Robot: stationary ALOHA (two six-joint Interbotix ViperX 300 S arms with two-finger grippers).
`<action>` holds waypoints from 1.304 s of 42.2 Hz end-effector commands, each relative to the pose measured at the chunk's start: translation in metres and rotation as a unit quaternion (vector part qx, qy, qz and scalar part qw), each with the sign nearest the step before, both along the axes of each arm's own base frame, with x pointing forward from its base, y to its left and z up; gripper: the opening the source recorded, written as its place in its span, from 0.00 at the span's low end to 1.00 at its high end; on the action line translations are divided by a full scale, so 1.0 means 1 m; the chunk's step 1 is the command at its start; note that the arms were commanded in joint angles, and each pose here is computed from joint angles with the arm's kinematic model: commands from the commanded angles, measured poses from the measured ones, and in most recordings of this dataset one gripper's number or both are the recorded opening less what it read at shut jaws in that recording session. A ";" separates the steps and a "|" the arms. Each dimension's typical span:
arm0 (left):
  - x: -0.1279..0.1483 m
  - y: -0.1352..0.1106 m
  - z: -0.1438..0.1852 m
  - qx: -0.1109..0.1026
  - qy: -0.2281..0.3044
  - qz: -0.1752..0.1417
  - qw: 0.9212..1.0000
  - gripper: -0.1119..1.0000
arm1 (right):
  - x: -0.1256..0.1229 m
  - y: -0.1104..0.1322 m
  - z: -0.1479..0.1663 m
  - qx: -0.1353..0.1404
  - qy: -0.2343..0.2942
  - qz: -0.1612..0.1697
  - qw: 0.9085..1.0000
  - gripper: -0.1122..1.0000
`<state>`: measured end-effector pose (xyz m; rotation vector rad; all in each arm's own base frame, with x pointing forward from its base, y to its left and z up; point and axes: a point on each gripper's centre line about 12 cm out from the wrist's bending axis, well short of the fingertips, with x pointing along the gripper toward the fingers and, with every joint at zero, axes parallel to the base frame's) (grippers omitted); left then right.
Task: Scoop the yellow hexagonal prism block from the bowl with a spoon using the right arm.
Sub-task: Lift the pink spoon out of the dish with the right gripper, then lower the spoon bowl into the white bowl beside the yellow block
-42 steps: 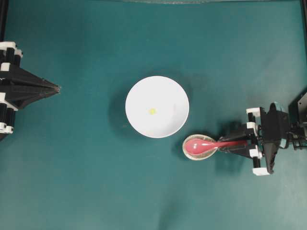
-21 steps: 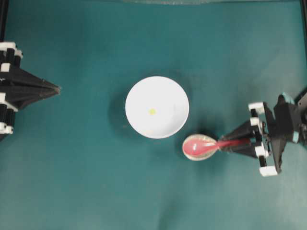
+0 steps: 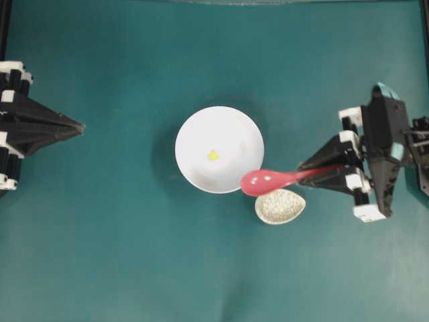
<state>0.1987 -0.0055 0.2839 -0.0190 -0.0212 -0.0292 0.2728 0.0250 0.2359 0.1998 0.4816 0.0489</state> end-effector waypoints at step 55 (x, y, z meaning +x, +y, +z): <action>0.002 0.000 -0.003 0.000 0.028 -0.001 1.000 0.10 | 0.107 -0.060 -0.012 0.055 0.355 -0.045 0.932 0.32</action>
